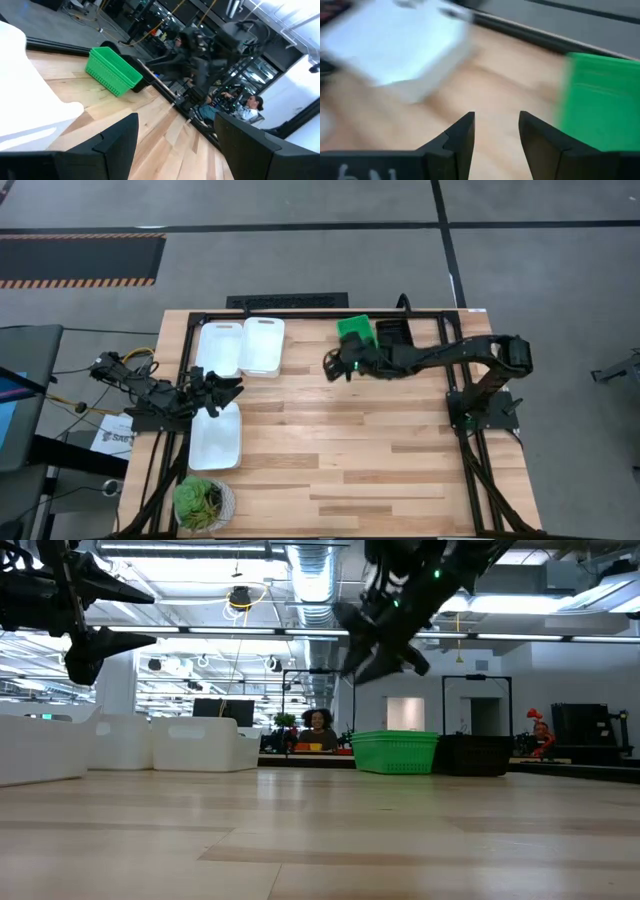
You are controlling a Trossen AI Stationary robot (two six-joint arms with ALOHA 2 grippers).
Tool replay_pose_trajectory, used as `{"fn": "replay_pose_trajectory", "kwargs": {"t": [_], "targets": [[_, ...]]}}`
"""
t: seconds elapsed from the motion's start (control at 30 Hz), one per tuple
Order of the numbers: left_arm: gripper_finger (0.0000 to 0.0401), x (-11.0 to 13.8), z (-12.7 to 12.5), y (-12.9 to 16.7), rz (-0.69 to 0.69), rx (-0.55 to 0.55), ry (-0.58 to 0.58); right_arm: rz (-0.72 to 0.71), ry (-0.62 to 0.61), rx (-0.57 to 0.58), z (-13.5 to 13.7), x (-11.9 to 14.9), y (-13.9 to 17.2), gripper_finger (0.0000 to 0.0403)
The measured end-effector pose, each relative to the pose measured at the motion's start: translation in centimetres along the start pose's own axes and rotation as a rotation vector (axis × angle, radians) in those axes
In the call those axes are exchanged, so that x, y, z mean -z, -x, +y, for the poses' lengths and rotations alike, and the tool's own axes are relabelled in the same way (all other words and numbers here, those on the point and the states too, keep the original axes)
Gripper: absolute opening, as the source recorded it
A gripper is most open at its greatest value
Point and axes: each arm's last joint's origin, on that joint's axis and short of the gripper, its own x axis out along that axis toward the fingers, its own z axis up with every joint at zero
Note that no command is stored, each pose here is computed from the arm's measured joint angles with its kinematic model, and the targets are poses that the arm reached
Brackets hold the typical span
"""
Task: Stack baskets by color
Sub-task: Stack the right white bin into the top left white bin
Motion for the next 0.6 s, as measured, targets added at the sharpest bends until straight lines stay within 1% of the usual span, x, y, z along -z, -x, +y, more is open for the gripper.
{"fn": "replay_pose_trajectory", "kwargs": {"t": [0.07,0.17,0.3,0.33,0.4,0.53,0.6], "targets": [[0.0249,-0.3,-0.3,0.1,0.008,0.023,0.003,-0.035,0.013,-0.063,1.3,0.2,0.6,0.0171],[0.0249,-2.2,-1.5,0.4,-0.02,0.065,0.044,-0.074,0.035,-0.114,2.6,-0.1,1.3,0.0167],[0.0249,-4.3,-3.2,0.5,-0.039,0.069,-0.007,-0.108,0.062,-0.145,3.6,-1.2,2.0,0.0163],[0.0249,-4.9,-3.7,0.5,-0.047,0.05,-0.015,-0.114,0.07,-0.148,3.7,-1.5,2.0,0.0162],[0.0249,-5.6,-4.4,0.2,-0.039,-0.04,-0.076,-0.13,0.08,-0.146,3.8,-2.0,2.1,0.016],[0.0249,-6.4,-5.4,-0.4,-0.026,-0.291,-0.203,-0.15,0.104,-0.134,3.6,-2.8,2.0,0.0155],[0.0249,-6.5,-5.7,-0.9,-0.022,-0.402,-0.242,-0.148,0.11,-0.126,3.4,-2.9,1.9,0.0153]]}}
